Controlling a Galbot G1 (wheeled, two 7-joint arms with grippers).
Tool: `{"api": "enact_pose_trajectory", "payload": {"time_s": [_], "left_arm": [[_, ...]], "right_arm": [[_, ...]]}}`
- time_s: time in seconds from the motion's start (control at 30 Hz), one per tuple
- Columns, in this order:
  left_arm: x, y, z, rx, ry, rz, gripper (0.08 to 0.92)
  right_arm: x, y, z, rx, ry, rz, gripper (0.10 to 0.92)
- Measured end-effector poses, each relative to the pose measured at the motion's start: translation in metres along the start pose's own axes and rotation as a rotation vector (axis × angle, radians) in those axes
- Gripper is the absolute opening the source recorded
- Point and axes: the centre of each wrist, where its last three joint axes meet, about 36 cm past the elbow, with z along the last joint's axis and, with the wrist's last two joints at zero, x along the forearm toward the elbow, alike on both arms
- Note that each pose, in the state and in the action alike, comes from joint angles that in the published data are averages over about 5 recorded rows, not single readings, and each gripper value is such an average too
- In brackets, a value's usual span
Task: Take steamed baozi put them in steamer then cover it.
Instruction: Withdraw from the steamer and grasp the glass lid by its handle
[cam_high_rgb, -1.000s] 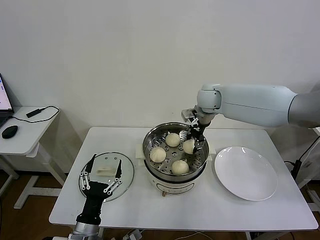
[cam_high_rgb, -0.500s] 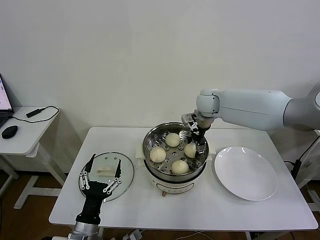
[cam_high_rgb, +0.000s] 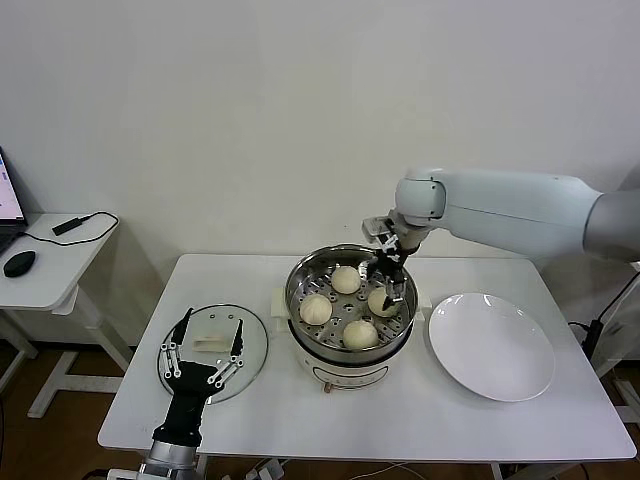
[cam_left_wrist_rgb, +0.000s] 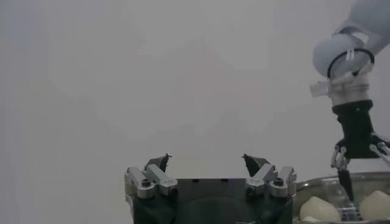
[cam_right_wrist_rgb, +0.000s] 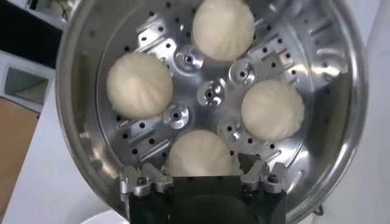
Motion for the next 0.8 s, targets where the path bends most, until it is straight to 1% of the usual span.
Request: {"api": "enact_pose_trajectory", "payload": {"time_s": [0.1,0.17,0.23,0.37,0.6,0.7,0.8], "left_arm": [[-0.002,0.001,0.002,-0.027,0.002,0.005,0.823],[-0.004,0.003,0.004,-0.048,0.003,0.008,0.823],[-0.006,0.005,0.006,-0.069,0.004,0.009,0.823],[-0.012,0.007,0.007,-0.109,0.002,0.01,0.823],[-0.022,0.01,0.009,-0.179,0.012,-0.011,0.823],[-0.025,0.012,0.013,-0.221,0.02,-0.016,0.823],[-0.025,0.015,0.018,-0.27,0.026,-0.015,0.823]], "right_arm": [[0.007,0.012,-0.001,0.005,-0.093,0.101,0.823],[0.009,0.023,0.001,0.0,-0.165,0.193,0.823],[0.007,0.035,0.004,-0.015,-0.24,0.305,0.823],[-0.004,0.06,0.016,-0.08,-0.397,0.574,0.823],[-0.038,0.097,0.04,-0.285,-0.65,1.04,0.823],[-0.052,0.114,0.055,-0.395,-0.732,1.2,0.823],[-0.066,0.133,0.072,-0.499,-0.791,1.33,0.823]]}}
